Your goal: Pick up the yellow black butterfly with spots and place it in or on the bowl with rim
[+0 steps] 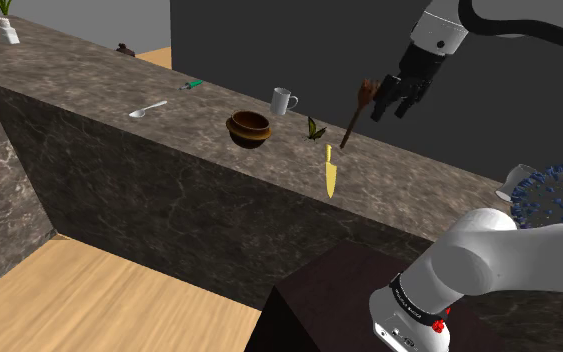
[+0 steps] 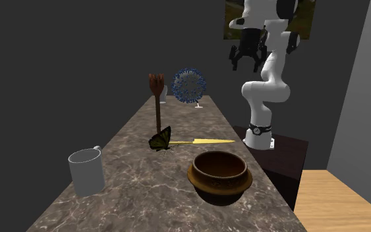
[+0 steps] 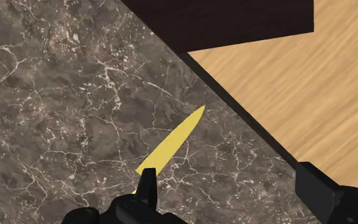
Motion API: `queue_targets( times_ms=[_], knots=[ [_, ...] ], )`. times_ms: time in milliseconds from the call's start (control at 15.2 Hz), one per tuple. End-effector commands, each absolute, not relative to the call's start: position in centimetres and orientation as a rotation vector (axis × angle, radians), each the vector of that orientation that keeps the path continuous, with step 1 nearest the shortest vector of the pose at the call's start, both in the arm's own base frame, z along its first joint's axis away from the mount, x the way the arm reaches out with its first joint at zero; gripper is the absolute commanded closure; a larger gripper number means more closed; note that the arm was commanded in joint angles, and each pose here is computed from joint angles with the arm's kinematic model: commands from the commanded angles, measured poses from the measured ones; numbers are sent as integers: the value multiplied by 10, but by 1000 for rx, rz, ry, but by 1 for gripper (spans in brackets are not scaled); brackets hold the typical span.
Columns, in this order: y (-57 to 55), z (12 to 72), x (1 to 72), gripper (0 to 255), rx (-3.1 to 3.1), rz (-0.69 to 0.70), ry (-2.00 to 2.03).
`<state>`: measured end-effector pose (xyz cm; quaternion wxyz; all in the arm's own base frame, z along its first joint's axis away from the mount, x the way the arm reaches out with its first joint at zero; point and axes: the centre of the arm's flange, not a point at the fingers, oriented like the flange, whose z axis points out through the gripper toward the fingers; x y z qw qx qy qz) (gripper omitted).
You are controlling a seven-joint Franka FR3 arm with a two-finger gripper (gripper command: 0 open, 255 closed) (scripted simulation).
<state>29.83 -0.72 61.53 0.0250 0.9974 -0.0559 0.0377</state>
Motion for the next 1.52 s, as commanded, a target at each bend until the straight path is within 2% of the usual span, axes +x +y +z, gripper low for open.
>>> queue_targets(
  times_ms=[0,726,1452],
  knots=[
    [-7,615,298,0,3085,117,-173],
    [-27,547,439,0,3054,-32,-796],
    [-92,464,556,0,2889,-185,-1411]
  ],
)
